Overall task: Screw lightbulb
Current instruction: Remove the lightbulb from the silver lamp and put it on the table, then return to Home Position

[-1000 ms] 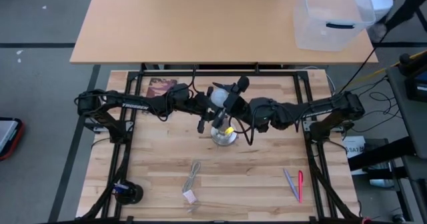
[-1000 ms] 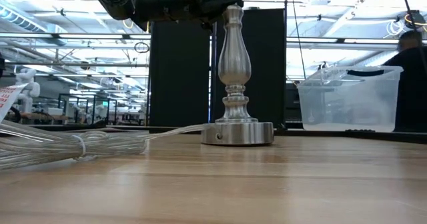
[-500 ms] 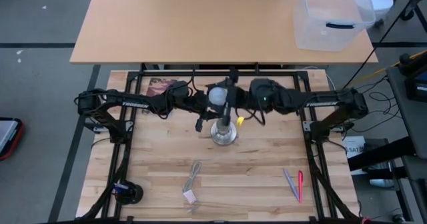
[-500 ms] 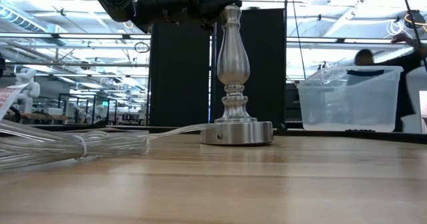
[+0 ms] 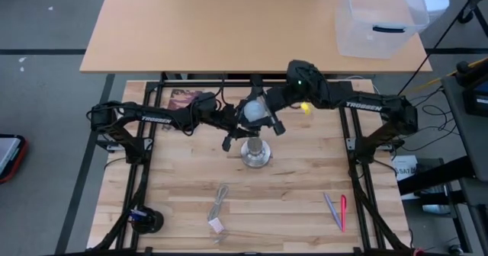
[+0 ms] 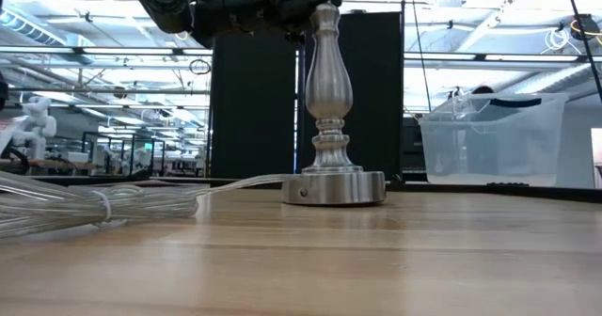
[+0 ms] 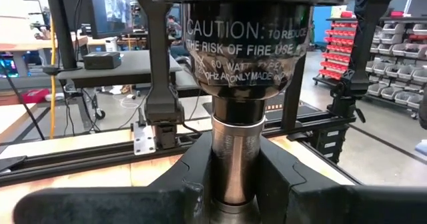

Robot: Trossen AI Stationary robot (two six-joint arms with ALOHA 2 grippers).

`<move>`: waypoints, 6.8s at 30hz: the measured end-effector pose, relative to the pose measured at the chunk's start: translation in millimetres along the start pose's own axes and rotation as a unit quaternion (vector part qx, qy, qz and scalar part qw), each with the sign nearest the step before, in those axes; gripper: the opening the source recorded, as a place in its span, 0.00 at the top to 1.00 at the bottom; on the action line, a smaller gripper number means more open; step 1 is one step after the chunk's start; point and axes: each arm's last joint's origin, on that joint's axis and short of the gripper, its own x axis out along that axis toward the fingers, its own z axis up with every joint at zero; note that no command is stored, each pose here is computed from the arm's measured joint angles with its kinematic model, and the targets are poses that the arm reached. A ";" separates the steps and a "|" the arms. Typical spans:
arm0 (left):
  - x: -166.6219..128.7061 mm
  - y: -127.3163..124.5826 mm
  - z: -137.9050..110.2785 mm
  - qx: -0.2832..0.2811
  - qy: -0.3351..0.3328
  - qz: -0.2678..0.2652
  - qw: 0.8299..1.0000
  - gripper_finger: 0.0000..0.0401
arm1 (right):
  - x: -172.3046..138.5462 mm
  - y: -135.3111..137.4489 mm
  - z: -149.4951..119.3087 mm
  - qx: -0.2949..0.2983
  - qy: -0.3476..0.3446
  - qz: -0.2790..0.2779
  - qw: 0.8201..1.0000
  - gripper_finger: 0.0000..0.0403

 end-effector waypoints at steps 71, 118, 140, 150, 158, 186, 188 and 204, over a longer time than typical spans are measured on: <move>-1.4 1.1 -3.3 -0.039 0.018 0.007 0.999 0.81 | -90.1 -43.5 -31.7 0.267 0.194 -0.332 0.884 0.37; 1.7 -0.7 -2.0 -0.012 0.012 0.056 0.998 0.81 | -40.4 153.7 -256.9 0.473 0.278 -0.509 0.663 0.37; 13.2 -18.9 2.0 -0.018 -0.009 0.057 0.998 0.32 | -29.5 165.8 -266.0 0.465 0.273 -0.510 0.670 0.35; 3.1 -26.1 10.0 -0.029 0.018 0.056 0.998 0.22 | -29.1 166.1 -266.0 0.473 0.278 -0.500 0.671 0.34; -1.3 -27.1 13.9 -0.023 0.033 0.083 0.996 0.22 | -28.3 166.1 -265.5 0.473 0.279 -0.492 0.676 0.24; -97.1 -74.1 89.6 0.058 0.055 0.208 0.975 0.23 | -61.3 136.5 -188.4 0.304 0.230 -0.511 0.771 0.12; -107.0 -78.0 89.9 0.058 0.076 0.234 0.968 0.25 | -71.1 136.4 -177.0 0.270 0.232 -0.530 0.770 0.15; -190.6 -118.7 58.4 0.066 0.038 0.301 0.951 0.98 | -137.4 165.5 -127.0 0.104 0.158 -0.481 0.856 0.96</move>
